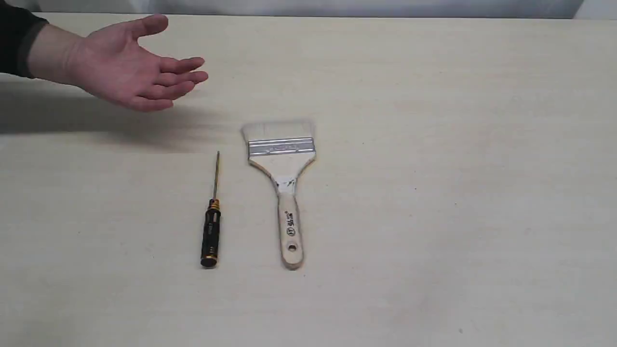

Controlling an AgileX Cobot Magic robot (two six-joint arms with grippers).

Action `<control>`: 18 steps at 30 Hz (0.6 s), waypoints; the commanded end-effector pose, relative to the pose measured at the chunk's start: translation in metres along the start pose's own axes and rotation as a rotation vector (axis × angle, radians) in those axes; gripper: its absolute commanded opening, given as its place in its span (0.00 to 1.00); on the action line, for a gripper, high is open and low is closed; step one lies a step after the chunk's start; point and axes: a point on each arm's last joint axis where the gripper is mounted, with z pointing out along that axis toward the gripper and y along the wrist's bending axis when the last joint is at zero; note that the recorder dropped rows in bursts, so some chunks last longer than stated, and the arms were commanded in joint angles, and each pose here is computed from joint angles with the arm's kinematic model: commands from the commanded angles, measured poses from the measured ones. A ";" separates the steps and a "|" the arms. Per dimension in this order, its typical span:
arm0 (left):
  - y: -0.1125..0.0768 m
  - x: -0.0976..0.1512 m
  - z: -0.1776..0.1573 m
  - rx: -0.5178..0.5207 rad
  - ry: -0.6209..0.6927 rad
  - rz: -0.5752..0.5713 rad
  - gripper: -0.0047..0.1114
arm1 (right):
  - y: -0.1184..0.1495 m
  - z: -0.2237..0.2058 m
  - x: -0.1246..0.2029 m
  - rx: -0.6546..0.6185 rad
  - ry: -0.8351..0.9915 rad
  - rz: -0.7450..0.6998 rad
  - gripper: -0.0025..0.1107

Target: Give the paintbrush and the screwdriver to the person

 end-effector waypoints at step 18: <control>-0.001 0.000 0.000 0.009 -0.006 -0.003 0.04 | 0.005 0.109 -0.070 -0.260 0.386 -1.323 0.36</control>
